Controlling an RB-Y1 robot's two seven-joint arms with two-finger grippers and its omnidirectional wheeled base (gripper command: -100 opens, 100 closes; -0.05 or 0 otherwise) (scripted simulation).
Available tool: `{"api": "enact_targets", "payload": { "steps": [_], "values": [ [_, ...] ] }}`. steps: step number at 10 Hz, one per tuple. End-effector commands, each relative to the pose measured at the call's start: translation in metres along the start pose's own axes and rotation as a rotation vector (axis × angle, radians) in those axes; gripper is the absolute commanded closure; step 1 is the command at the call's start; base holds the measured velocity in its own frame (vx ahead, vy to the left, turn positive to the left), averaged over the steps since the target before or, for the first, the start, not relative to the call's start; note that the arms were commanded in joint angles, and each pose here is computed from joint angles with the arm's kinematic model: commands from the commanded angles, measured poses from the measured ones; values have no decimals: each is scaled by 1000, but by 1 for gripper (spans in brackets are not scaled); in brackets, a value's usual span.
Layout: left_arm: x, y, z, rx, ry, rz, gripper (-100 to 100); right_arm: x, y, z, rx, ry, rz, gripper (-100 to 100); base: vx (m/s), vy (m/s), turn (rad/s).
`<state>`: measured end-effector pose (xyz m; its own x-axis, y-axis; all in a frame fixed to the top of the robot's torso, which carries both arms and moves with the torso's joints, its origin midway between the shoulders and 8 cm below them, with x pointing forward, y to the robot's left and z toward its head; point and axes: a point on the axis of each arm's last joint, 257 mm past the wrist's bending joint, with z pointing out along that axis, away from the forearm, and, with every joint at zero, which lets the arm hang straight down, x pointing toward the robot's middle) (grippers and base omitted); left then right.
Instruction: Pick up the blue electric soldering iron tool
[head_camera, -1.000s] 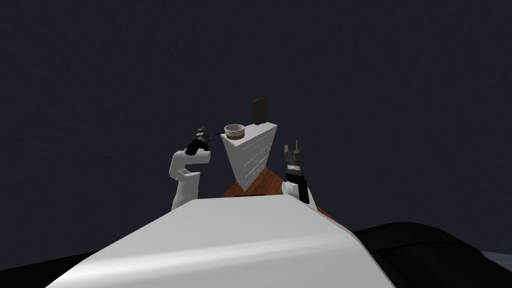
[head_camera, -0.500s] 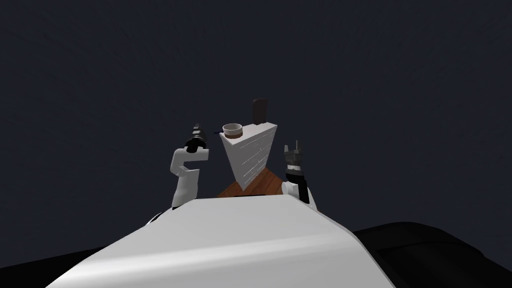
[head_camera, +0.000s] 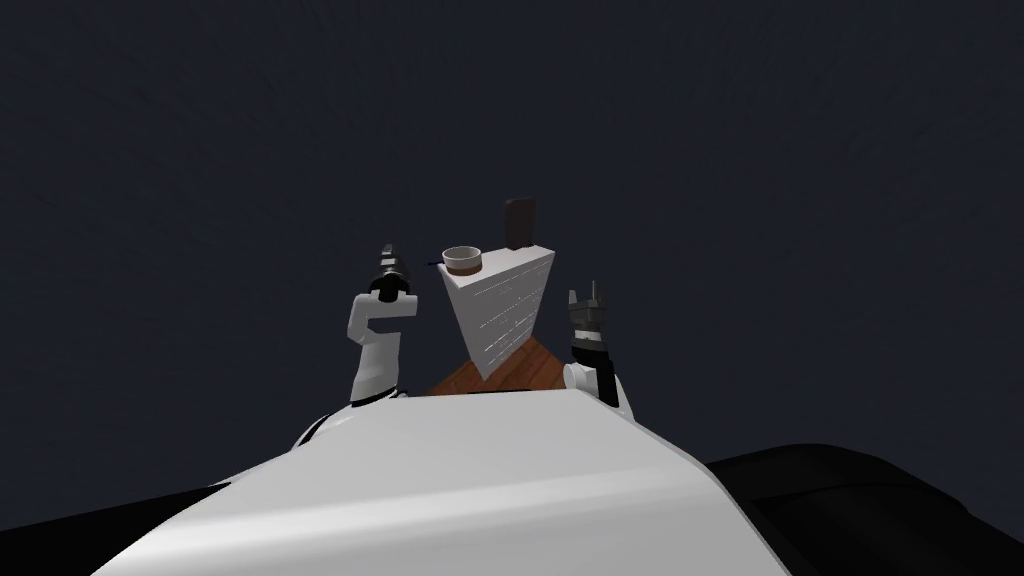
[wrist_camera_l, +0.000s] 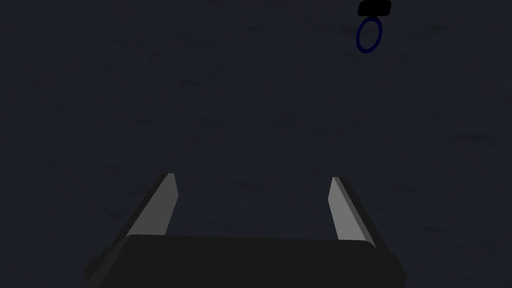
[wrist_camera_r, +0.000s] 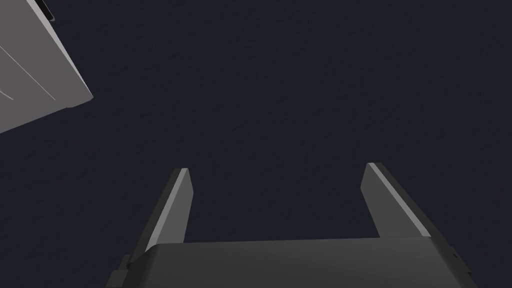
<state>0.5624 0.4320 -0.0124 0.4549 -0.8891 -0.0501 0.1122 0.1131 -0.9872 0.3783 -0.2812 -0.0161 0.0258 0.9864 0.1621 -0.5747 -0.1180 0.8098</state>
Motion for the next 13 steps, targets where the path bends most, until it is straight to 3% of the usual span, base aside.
{"api": "enact_targets", "payload": {
  "steps": [1, 6, 13],
  "values": [
    [-3, 1, 6, 15, -12, 2, -100, 0, 0, 0, 0, 0, 0, 0, -3, -97, 101],
    [2, 16, 19, 29, -25, -12, -100, 0, 0, 0, 0, 0, 0, 0, 25, -83, 85],
    [40, 45, 19, -3, 4, -78, -100, 0, 0, 0, 0, 0, 0, 0, 45, -53, 42]
  ]
}}
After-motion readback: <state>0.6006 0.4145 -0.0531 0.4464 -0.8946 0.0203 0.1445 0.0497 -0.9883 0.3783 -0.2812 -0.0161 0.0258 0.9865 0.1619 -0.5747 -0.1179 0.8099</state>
